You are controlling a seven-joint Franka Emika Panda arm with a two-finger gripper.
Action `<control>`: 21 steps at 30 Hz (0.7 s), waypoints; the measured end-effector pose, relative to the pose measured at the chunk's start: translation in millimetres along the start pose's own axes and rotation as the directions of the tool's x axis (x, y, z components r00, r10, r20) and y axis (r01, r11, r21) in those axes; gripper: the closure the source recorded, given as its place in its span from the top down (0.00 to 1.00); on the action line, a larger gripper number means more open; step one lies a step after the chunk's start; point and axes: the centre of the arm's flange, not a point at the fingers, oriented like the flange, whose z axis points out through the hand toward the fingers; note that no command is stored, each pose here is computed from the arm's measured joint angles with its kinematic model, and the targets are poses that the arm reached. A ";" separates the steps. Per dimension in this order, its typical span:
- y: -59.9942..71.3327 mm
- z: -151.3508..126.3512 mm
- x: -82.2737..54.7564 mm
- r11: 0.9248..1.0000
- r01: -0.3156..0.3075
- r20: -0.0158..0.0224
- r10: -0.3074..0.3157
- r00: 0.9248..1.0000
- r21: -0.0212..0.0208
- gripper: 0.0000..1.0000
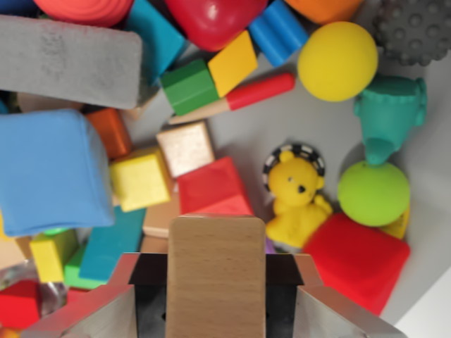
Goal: Pick an object from the bin
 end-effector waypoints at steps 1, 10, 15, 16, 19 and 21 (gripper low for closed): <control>0.0 -2.1 0.0 1.000 0.000 0.000 0.000 1.000 0.000 0.00; -0.6 -32.7 0.1 1.000 -0.001 0.001 0.001 1.000 0.000 0.00; -0.7 -47.3 0.1 1.000 -0.001 0.001 0.001 1.000 0.000 0.00; -0.7 -50.0 0.1 1.000 -0.001 0.001 0.001 1.000 0.000 0.00; -0.7 -55.8 0.1 1.000 -0.001 0.002 0.001 1.000 0.000 0.00; -0.7 -60.2 0.1 1.000 -0.001 0.002 0.001 1.000 0.000 0.00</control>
